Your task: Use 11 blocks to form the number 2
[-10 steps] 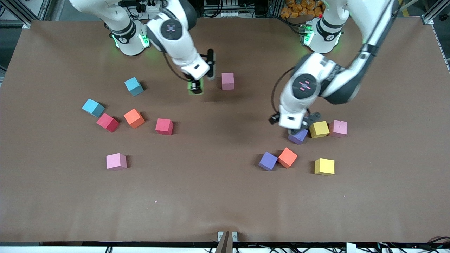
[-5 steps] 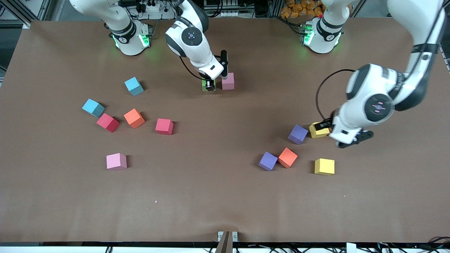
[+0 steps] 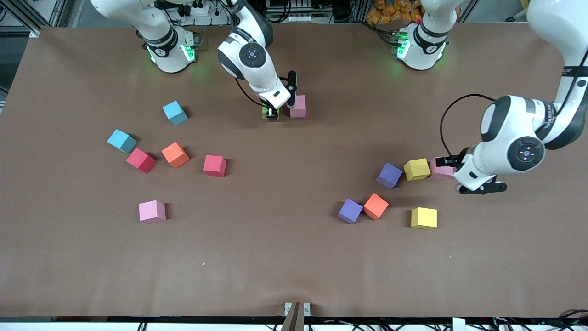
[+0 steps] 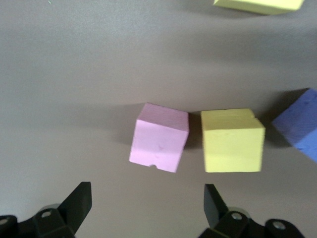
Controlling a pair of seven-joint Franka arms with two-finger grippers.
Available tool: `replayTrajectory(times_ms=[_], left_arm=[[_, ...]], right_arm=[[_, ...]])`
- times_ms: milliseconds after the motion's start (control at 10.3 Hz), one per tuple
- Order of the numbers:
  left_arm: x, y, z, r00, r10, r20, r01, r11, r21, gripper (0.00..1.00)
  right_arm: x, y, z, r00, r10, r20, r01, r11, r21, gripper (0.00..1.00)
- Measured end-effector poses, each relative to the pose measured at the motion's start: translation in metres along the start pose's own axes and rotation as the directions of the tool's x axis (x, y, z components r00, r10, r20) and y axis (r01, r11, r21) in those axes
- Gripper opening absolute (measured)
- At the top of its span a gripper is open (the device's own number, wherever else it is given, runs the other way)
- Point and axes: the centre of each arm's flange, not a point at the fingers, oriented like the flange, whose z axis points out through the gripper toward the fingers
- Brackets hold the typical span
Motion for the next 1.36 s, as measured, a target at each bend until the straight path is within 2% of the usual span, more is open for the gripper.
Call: replayTrajectory(times_ms=[387,775,1356], left_arm=[[-0.004,-0.030,0.050,0.998,0.057,-0.041,-0.059,0.997,-0.056,1.00],[-0.003,-0.023,0.055,0.994,0.095,-0.045,-0.096,0.995,-0.029,1.00],[0.004,-0.014,0.074,0.993,0.108,-0.054,-0.112,0.992,-0.066,1.00]], right_arm=[[0.008,-0.007,0.029,0.999,-0.014,-0.036,0.014,1.000,-0.006,0.56],[0.010,-0.010,0.042,0.999,-0.019,-0.043,0.019,1.000,-0.003,0.56],[0.019,-0.021,0.043,0.998,-0.045,-0.053,0.045,0.999,-0.010,0.56]])
